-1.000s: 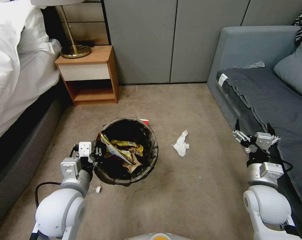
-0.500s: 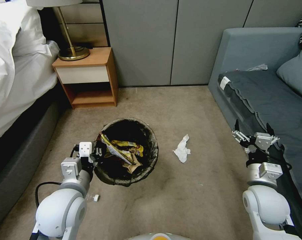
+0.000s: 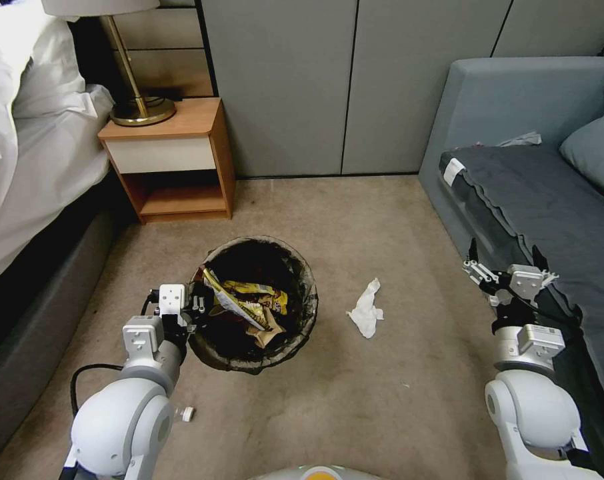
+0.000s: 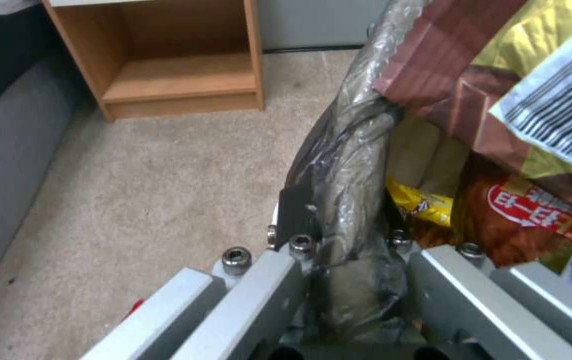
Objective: Pick up the trash bin, then pick up the garbage from the floor and place it into the trash bin.
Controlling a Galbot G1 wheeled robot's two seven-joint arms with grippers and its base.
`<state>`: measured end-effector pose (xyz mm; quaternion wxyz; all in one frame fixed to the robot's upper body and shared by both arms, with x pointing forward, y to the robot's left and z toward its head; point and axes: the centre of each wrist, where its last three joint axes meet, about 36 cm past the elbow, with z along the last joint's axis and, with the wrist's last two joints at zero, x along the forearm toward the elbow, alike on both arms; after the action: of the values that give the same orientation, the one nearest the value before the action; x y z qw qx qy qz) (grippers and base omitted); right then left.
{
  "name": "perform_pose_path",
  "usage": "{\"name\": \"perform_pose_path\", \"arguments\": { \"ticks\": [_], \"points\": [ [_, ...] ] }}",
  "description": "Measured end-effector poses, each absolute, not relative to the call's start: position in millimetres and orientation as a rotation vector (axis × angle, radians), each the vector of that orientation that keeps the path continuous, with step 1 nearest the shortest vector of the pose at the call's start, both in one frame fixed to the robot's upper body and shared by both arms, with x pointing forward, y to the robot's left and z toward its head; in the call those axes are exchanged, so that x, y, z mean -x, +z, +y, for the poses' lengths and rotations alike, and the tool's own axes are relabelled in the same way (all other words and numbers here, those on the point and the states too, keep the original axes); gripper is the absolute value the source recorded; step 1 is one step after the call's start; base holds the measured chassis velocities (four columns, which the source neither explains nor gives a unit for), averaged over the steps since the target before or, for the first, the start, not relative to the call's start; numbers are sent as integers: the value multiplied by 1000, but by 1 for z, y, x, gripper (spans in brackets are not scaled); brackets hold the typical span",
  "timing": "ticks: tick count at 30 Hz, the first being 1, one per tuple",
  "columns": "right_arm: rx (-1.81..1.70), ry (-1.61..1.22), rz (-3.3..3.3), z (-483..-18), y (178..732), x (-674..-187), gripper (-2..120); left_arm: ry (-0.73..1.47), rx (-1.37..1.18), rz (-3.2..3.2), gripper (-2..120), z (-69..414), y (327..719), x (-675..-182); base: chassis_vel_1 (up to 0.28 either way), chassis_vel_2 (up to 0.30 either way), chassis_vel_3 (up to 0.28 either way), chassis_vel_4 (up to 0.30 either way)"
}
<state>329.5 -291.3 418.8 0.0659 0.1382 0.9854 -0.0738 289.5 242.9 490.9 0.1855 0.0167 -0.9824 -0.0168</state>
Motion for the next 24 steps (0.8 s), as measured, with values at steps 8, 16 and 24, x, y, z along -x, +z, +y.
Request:
{"name": "perform_pose_path", "arguments": {
  "ticks": [8, 16, 24],
  "points": [
    [-410, -222, 2972, -292, 419, -330, 100, -46, -56, -2768, 0, 244, 491, -289, -82, 83, 76, -86],
    [-413, -225, 2975, -293, 418, -331, 100, -46, -54, -2771, 0, 244, 491, -290, -96, 116, 96, -106],
    [-414, -269, 2971, -294, 415, -328, 100, -40, -51, -2768, 0, 244, 489, -292, -98, 89, 99, -82]
  ]
}}
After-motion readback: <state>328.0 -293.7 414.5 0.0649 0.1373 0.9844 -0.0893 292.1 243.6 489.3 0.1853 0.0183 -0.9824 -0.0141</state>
